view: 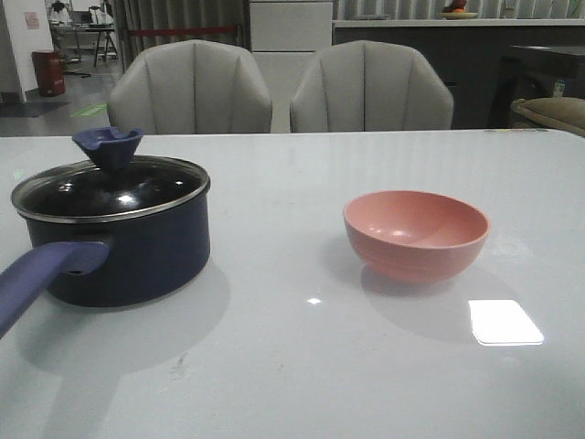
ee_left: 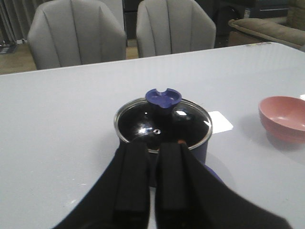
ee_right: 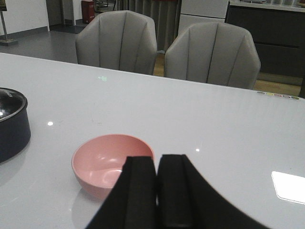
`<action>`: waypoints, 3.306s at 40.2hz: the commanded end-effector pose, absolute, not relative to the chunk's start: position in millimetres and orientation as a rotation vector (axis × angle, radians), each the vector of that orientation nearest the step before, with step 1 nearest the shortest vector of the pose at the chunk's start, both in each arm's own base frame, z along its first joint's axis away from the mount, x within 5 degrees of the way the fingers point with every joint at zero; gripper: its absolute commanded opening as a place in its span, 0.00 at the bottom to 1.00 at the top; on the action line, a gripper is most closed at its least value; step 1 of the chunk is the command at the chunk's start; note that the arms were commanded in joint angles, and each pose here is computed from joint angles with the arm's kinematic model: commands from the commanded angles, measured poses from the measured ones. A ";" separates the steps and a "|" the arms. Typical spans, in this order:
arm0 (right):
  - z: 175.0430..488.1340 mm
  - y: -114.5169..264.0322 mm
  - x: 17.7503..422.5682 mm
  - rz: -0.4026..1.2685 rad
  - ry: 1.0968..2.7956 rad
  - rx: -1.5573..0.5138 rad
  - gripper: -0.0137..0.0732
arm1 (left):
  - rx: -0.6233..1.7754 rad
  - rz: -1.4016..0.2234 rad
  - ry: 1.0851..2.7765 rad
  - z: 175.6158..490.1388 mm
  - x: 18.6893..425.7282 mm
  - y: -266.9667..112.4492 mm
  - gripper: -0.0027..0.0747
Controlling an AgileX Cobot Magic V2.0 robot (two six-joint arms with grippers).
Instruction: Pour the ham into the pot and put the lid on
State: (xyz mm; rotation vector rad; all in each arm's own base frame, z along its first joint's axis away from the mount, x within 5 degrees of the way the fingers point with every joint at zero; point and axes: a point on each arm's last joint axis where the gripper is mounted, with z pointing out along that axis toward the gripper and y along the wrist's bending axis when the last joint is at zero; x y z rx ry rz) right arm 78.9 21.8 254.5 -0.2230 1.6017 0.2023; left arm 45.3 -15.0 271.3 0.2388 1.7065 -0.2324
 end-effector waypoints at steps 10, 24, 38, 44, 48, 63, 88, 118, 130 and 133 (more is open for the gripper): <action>270.5 20.7 79.3 0.192 1.502 -0.206 0.33 | 0.075 -0.107 1.415 229.2 50.8 -6.0 0.21; 270.5 20.7 79.3 0.192 1.503 -0.206 0.33 | 0.064 -0.101 1.433 210.8 54.5 -5.7 0.21; 270.5 20.7 79.3 0.192 1.503 -0.206 0.33 | 0.064 -0.100 1.434 210.8 54.6 -5.7 0.21; 270.5 20.7 79.3 0.192 1.503 -0.206 0.33 | 0.064 -0.100 1.434 210.8 54.6 -5.7 0.21; 270.5 20.7 79.3 0.192 1.503 -0.206 0.33 | 0.064 -0.100 1.434 210.8 54.6 -5.7 0.21; 270.5 20.7 79.3 0.192 1.503 -0.206 0.33 | 0.064 -0.100 1.434 210.8 54.6 -5.7 0.21; 237.6 8.2 55.3 0.069 1.408 -0.147 0.33 | 0.064 -0.100 1.434 210.8 54.6 -5.7 0.21; 211.8 7.1 53.6 0.106 1.424 -0.092 0.33 | 0.064 -0.100 1.434 210.8 54.6 -5.7 0.21; 211.8 7.1 53.7 0.106 1.425 -0.093 0.33 | 0.064 -0.100 1.434 210.8 54.6 -5.7 0.21; 211.8 7.1 53.7 0.106 1.425 -0.093 0.33 | 0.064 -0.100 1.434 210.8 54.6 -5.7 0.21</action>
